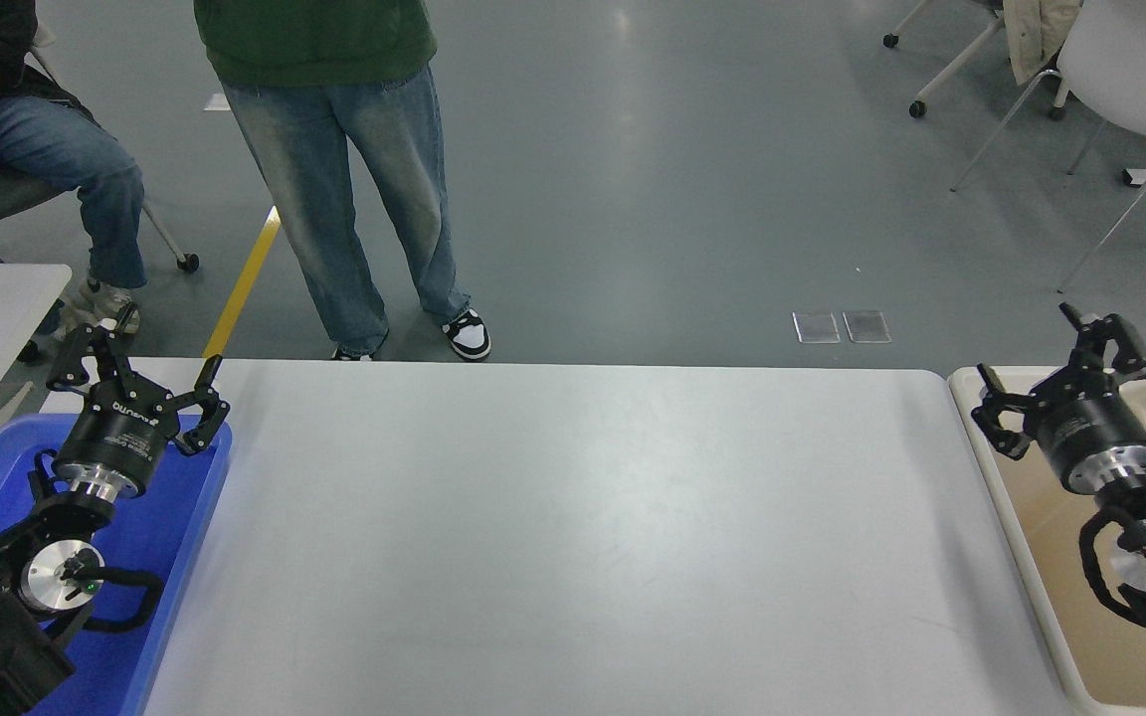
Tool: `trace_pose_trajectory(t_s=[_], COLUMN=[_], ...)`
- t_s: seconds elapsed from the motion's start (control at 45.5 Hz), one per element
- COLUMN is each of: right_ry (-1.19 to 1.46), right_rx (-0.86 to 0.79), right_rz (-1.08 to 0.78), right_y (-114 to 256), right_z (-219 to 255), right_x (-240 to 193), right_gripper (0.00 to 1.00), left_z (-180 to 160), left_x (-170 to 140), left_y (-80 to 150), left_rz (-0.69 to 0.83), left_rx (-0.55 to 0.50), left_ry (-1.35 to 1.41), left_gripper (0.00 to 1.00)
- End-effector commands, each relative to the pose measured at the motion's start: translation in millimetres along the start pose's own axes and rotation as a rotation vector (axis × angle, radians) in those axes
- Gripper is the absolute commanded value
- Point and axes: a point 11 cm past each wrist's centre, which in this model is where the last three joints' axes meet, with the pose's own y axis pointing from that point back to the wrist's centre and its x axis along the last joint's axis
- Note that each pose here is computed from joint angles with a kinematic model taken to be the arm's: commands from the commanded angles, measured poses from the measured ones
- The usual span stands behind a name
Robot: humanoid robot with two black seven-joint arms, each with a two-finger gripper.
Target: Clean the table surface
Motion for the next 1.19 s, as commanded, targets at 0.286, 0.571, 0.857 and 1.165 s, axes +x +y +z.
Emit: trace_pose_trajectory(t_s=[0.286, 0.571, 0.857, 1.165], right_ry=[-0.080, -0.066, -0.054, 0.100], right_rx=[0.020, 0.021, 0.030, 0.056], right_rz=[-0.068, -0.055, -0.048, -0.041], right_y=[4.1, 1.2, -4.8, -9.9], right_z=[89.4, 87.2, 82.2, 76.7], right_x=[-60.4, -55.6, -54.1, -48.9], right_gripper=[1.00, 1.00, 1.00, 1.00], left_z=[-0.1, -0.2, -0.1, 0.2], left_x=[-0.7, -1.3, -1.0, -0.8], left_y=[-0.5, -0.7, -0.5, -0.6], left_rz=[-0.004, -0.006, -0.006, -0.004], left_rx=[0.001, 0.001, 0.001, 0.000], left_ry=[0.002, 0.004, 0.004, 0.004], left_gripper=[1.00, 1.00, 1.00, 1.00])
